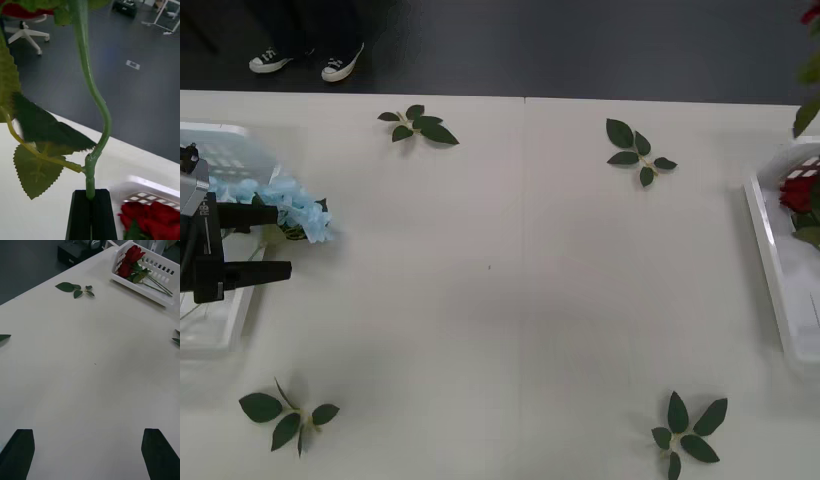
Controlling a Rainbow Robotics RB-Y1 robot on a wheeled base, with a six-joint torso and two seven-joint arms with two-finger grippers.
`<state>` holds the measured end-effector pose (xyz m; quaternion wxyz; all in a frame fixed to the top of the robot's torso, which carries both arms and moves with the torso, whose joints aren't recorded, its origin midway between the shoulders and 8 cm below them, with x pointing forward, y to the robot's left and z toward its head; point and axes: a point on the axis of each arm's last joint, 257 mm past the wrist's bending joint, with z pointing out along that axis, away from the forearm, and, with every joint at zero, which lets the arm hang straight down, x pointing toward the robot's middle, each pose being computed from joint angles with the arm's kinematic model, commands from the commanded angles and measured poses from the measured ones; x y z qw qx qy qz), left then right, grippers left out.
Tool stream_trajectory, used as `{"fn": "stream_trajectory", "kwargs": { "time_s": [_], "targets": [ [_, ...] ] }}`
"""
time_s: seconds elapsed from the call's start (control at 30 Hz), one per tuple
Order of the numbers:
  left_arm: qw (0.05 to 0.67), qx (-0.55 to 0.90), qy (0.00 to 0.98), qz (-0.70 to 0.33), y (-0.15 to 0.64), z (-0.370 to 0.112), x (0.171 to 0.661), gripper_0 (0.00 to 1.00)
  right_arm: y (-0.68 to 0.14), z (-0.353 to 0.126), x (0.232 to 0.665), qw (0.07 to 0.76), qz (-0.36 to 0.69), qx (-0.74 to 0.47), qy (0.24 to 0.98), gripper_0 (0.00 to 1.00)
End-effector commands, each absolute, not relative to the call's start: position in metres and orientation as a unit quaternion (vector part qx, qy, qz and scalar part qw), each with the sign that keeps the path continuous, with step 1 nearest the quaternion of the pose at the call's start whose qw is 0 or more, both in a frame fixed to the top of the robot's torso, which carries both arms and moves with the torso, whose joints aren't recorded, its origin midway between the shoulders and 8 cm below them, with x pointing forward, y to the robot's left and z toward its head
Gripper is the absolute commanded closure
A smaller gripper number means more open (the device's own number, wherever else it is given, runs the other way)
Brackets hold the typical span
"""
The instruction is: Put the red flowers into the right box and the blue flowers into the left box
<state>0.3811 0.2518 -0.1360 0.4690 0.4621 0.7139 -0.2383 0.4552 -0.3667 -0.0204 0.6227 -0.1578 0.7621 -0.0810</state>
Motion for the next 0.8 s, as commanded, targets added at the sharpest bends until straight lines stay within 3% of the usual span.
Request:
{"fn": "stream_trajectory", "kwargs": {
  "time_s": [0.03,0.43,0.8],
  "targets": [
    [0.481,0.499,0.693,-0.199,0.258,-0.122,0.385,0.17,-0.411,-0.010,0.455,0.615,-0.098,-0.126,0.772,1.00],
    [0.481,0.499,0.693,-0.199,0.258,-0.122,0.385,0.17,-0.561,-0.027,0.458,0.543,-0.168,-0.028,0.822,1.00],
    [0.481,0.499,0.693,-0.199,0.258,-0.122,0.385,0.17,-0.576,-0.133,0.447,0.451,-0.193,-0.054,0.870,1.00]
  ]
}}
